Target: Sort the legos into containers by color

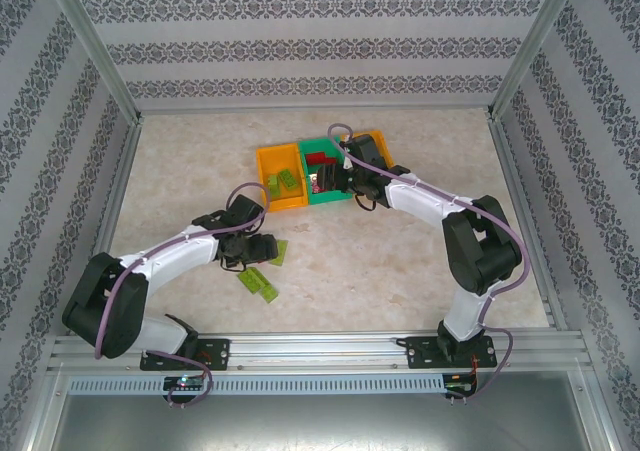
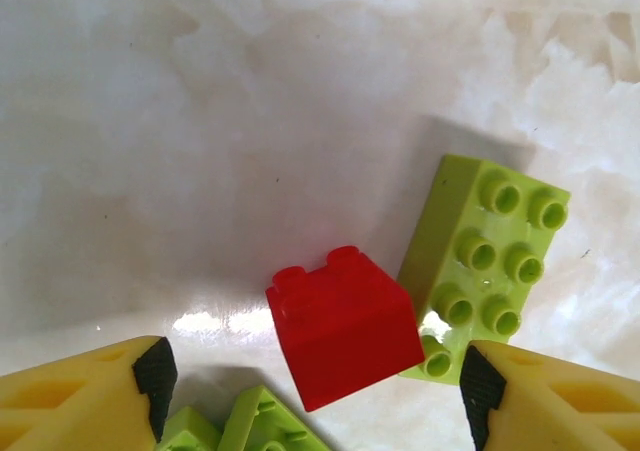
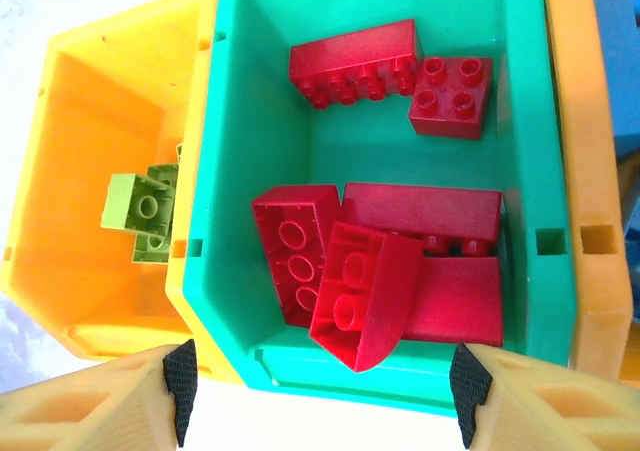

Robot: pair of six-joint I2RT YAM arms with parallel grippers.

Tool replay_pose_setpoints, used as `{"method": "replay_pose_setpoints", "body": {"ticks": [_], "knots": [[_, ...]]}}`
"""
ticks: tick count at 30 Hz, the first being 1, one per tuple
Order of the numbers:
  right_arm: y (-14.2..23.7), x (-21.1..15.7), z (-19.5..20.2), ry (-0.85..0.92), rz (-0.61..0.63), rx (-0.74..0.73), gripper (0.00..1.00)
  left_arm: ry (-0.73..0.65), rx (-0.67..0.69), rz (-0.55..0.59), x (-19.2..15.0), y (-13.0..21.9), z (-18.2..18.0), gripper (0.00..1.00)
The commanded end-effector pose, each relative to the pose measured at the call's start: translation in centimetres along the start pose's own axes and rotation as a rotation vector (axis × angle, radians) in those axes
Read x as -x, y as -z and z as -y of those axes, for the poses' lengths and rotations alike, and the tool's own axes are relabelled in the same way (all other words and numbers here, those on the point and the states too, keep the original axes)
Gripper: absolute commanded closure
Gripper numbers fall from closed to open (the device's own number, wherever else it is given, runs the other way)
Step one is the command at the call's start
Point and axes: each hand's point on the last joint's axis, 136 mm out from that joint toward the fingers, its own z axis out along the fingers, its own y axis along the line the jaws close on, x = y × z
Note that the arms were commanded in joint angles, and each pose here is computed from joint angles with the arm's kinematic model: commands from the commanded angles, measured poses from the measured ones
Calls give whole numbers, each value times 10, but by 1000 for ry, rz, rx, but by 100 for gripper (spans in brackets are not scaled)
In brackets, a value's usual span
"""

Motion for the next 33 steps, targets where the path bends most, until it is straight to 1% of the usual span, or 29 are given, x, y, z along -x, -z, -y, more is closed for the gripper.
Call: {"method": "replay_pose_setpoints", "body": {"ticks": [1, 3, 4, 11, 15, 17, 20, 26, 33], "knots": [[6, 1, 2, -5, 16, 9, 29, -17, 54, -11, 0, 2, -4, 29], [6, 0, 4, -6, 13, 6, 29, -28, 70, -10, 1, 2, -5, 37], [6, 0, 5, -7, 14, 6, 29, -29, 74, -10, 1, 1, -6, 40], [8, 1, 10, -17, 17, 3, 29, -42, 75, -25, -1, -2, -2, 40], [8, 0, 11, -19, 14, 4, 29, -50, 78, -30, -2, -4, 1, 38], [7, 0, 11, -19, 14, 4, 29, -55, 84, -28, -1, -3, 1, 40], [7, -1, 12, -19, 12, 4, 29, -65, 100, -27, -2, -1, -2, 47], [7, -1, 12, -19, 10, 5, 28, -60, 102, 5, 2, 5, -3, 46], [7, 0, 12, -23, 12, 5, 28, -78, 98, -23, 2, -3, 1, 44]]}}
